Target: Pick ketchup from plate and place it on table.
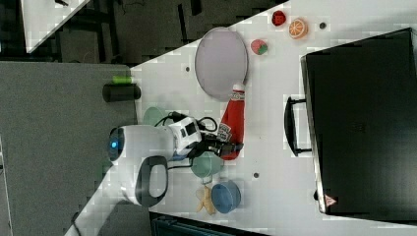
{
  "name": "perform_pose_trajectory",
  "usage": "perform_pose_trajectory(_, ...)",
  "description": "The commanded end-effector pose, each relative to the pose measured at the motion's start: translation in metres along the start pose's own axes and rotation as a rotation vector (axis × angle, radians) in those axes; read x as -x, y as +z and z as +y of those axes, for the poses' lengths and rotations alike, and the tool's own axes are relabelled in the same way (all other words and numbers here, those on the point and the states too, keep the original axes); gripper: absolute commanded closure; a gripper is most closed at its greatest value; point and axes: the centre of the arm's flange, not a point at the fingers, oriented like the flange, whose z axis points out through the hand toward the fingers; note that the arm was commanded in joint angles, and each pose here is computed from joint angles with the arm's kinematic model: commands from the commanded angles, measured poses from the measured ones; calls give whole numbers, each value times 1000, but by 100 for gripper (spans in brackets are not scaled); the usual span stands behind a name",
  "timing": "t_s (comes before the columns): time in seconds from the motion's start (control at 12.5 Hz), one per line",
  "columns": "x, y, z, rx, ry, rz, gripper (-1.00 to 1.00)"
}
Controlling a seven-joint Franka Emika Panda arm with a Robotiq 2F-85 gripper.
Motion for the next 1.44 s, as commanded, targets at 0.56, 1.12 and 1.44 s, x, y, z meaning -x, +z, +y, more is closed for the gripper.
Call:
perform_pose_trajectory(0.56, -8, 28, -23, -31, -5, 104, -95)
perform_pose_trajectory(1.12, 1, -82, -36, -70, 232, 177, -100)
perform_pose_trajectory(1.44, 4, -172, -52, -61, 313, 154, -100)
